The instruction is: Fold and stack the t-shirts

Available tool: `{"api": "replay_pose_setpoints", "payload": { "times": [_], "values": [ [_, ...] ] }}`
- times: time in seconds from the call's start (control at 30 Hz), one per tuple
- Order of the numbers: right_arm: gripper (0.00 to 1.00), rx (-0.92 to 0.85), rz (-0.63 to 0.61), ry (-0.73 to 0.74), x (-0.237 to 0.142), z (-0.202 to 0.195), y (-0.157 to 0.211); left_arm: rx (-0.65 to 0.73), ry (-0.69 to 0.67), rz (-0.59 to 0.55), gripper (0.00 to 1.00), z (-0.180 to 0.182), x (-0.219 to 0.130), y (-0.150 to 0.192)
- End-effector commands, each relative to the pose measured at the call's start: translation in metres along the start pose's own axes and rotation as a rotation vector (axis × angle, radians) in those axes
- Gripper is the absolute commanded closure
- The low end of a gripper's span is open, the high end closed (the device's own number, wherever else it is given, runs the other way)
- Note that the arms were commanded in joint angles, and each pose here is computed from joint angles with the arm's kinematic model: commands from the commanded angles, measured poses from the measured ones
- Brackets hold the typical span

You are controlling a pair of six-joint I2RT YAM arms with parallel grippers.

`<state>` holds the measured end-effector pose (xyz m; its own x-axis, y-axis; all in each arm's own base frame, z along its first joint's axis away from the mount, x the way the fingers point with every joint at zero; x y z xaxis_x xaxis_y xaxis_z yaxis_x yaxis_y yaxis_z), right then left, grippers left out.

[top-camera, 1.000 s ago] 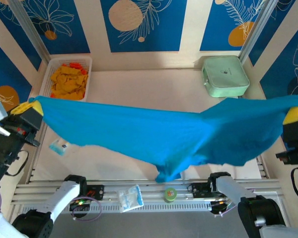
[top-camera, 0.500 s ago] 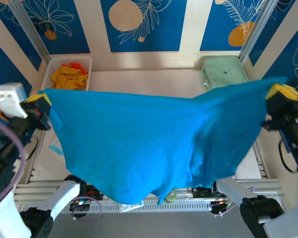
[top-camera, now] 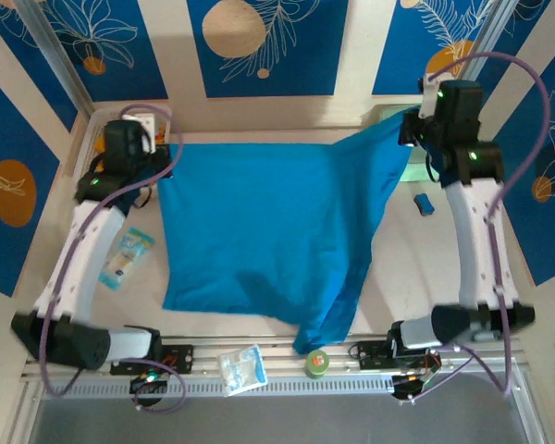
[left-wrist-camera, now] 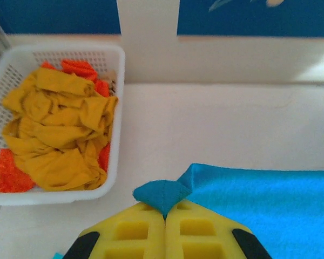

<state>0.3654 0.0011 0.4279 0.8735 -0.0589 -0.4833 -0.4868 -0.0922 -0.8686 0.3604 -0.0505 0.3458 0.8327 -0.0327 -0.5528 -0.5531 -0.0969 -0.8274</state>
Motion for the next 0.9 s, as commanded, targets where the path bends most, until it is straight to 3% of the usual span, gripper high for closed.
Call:
{"api": "replay_pose_setpoints", "payload": {
  "times": [0.0,0.2,0.4,0.6,0.87],
  "values": [
    [1.00,-0.009,-0.030,-0.007,0.054,-0.005,-0.016,0.004,-0.021,-0.065,1.00,-0.007,0.058,-0.014],
    [1.00,-0.067,0.098,-0.041,0.173,0.006,-0.006,0.021,-0.056,0.040,1.00,-0.016,0.168,-0.009],
    [1.00,-0.117,0.144,-0.072,0.243,0.022,0.005,0.054,-0.097,0.090,1.00,-0.020,0.230,-0.006],
    [1.00,-0.104,0.148,-0.094,0.261,0.032,0.014,0.080,-0.142,0.100,1.00,-0.016,0.252,0.002],
    [1.00,-0.053,0.160,-0.122,0.228,0.038,0.035,0.111,-0.169,0.101,1.00,-0.008,0.236,0.013]
  ]
}}
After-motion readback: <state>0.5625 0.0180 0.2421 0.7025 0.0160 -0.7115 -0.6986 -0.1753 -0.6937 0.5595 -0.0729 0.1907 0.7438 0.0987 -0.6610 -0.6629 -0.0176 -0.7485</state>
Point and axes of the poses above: each hand's point on the last joint's axis, 136 mm out from that joint toward the fingers, its own x axis out along the fingers, its own z axis along the line the jaws close on, y = z × x, the point moved 6 cm from there along -x, back along the fingers, and after that the axes turned 4 degrees about -x, right-handed, at the moved point
